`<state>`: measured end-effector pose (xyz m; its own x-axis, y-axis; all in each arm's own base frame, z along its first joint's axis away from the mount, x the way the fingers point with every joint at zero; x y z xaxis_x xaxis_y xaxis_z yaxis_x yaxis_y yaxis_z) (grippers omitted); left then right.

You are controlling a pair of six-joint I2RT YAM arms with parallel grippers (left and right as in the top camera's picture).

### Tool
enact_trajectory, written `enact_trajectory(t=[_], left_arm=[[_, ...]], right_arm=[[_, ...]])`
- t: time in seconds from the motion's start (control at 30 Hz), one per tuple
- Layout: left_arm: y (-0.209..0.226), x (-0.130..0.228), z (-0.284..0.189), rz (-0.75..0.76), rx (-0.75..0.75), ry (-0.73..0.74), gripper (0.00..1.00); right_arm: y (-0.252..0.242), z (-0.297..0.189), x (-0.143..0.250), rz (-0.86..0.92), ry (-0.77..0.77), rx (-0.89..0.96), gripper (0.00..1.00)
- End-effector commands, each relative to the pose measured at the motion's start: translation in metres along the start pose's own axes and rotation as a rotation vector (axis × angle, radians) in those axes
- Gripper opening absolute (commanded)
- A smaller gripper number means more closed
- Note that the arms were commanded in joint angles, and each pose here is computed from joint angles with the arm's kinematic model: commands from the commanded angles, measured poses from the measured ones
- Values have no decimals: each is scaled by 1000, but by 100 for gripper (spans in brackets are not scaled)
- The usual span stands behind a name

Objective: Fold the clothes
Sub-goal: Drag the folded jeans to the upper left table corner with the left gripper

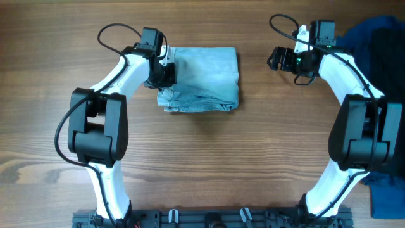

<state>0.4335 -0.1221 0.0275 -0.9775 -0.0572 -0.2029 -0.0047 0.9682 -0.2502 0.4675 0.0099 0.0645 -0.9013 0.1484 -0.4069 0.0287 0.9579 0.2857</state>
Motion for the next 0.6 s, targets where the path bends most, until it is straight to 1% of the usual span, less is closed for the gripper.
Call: enact_trajectory(t=[0.0,0.17,0.3,0.43,0.5,0.57], left_arm=[[-17,-17,-28,-51,47,-53,4],[-47,-65,-109,-15,127,-301,4],[-57,-86,-159,11,151,-471,4],[-43,-102,-196,-22,95,-608,4],[-24,-110,-212,-79,65,-667,4],[-6,-116,-221,-129,55,-692,4]], right_arm=[[-3,0,-1,0,-4,18,100],[-3,0,-1,0,-4,18,100],[-3,0,-1,-1,-4,18,100],[-3,0,-1,0,-4,18,100],[-3,0,-1,-1,-4,17,100],[-3,0,-1,0,-4,18,100]])
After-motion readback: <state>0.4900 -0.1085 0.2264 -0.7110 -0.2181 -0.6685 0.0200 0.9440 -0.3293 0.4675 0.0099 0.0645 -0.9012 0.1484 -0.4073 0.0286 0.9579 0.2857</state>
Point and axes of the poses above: each gripper's point midway between its finger pads, its own z axis out along the fingers, its own y axis along the line the jaws close on, x = y × z, the point moved 2 cm from there along -z, back along the fingers, and after that the axes turned 1 degree about -z, right-handed, at the moved point
